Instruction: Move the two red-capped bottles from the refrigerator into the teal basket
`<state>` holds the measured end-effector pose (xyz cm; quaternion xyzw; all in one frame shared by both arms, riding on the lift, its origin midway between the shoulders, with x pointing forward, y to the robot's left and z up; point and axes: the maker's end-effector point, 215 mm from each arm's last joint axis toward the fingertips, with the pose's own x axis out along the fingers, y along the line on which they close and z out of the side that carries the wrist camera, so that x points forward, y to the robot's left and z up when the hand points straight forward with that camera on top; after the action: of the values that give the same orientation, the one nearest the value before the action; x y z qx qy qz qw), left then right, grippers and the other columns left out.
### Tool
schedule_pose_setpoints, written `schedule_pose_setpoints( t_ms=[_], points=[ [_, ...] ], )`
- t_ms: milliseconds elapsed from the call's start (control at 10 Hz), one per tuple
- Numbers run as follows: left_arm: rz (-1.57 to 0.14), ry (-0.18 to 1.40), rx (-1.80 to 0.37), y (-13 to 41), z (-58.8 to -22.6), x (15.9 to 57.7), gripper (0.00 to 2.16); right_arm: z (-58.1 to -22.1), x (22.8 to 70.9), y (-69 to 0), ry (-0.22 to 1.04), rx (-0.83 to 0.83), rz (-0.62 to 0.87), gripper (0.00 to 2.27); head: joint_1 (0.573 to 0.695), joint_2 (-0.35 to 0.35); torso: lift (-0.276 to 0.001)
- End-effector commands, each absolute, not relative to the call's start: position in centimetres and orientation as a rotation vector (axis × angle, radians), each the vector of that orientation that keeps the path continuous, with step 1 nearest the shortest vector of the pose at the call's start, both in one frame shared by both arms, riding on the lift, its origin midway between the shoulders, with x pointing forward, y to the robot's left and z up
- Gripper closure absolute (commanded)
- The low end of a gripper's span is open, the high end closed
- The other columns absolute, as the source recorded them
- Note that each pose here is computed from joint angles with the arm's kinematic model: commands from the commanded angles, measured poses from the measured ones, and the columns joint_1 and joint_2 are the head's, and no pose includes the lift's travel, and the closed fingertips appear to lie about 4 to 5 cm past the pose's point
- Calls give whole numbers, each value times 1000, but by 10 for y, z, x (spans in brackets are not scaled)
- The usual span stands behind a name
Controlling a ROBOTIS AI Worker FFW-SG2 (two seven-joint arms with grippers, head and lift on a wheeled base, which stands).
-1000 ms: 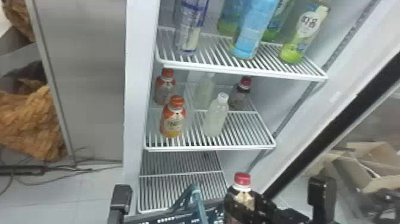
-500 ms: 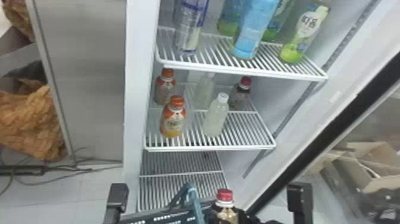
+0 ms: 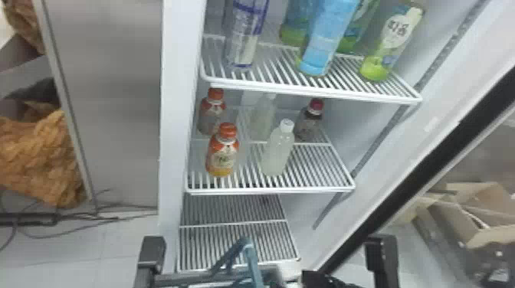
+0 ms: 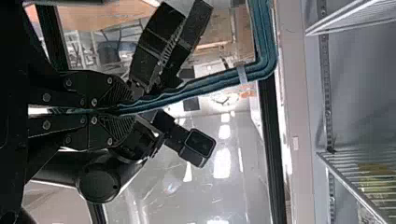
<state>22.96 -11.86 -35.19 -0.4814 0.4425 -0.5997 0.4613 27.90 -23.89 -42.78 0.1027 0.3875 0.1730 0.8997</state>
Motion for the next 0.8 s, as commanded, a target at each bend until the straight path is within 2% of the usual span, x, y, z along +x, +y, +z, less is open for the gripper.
schedule_pose_setpoints(
  t_ms=[0, 500, 700],
  points=[
    [-1475, 1090, -1186, -119, -352, 229, 1107, -428, 295, -248, 753, 208, 348, 254, 695, -350, -228],
    [-1476, 1091, -1197, -119, -351, 227, 1105, -381, 362, -285, 462, 100, 307, 282, 695, -350, -228],
    [-1477, 1090, -1199, -120, -351, 227, 1105, -373, 381, -294, 374, 118, 292, 283, 695, -350, -228]
  ],
)
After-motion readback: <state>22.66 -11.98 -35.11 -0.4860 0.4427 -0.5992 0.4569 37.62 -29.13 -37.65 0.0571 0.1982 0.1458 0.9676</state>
